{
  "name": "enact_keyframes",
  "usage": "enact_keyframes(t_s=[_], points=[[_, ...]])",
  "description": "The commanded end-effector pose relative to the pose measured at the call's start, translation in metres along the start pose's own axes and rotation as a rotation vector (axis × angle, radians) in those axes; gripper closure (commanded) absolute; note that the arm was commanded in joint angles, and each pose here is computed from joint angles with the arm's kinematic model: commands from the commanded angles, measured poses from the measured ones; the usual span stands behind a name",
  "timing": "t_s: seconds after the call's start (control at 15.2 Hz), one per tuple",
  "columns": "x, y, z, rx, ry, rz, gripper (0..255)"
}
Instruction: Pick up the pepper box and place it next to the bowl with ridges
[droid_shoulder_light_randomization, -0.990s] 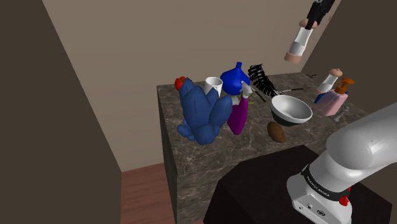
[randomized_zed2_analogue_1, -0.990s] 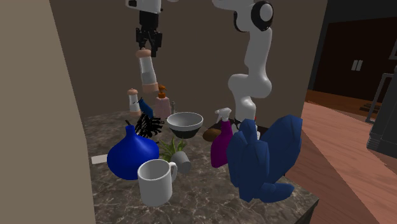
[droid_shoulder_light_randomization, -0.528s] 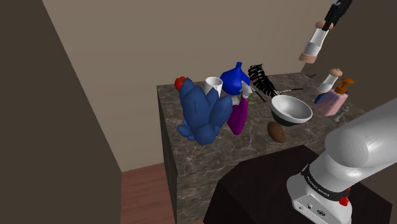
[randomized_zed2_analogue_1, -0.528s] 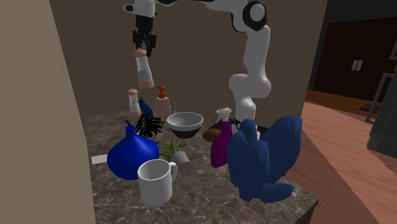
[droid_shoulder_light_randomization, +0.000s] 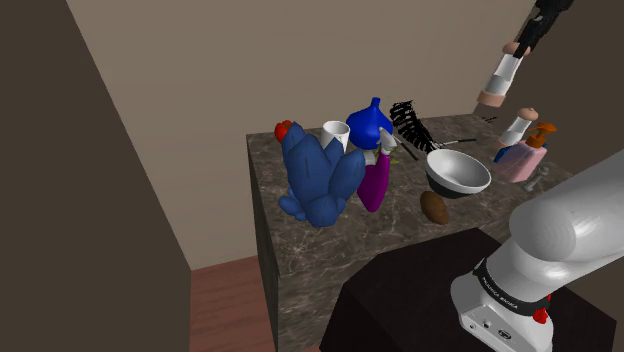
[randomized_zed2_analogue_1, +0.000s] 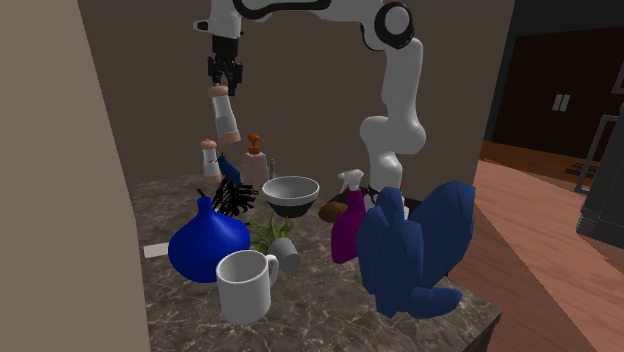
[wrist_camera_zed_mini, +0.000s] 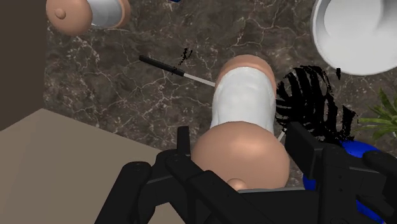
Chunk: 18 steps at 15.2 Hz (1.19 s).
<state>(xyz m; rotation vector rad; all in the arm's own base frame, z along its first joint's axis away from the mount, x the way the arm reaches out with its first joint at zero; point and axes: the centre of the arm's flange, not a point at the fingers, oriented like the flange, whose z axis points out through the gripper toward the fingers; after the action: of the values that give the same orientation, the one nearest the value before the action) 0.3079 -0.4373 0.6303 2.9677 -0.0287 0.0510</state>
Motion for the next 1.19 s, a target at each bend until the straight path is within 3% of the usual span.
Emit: enact_keyframes(t_s=[0.0, 1.12], points=[[0.000, -0.002, 0.010, 0.000, 0.001, 0.000, 255], [-0.003, -0.018, 0.099, 0.000, 0.001, 0.000, 255]])
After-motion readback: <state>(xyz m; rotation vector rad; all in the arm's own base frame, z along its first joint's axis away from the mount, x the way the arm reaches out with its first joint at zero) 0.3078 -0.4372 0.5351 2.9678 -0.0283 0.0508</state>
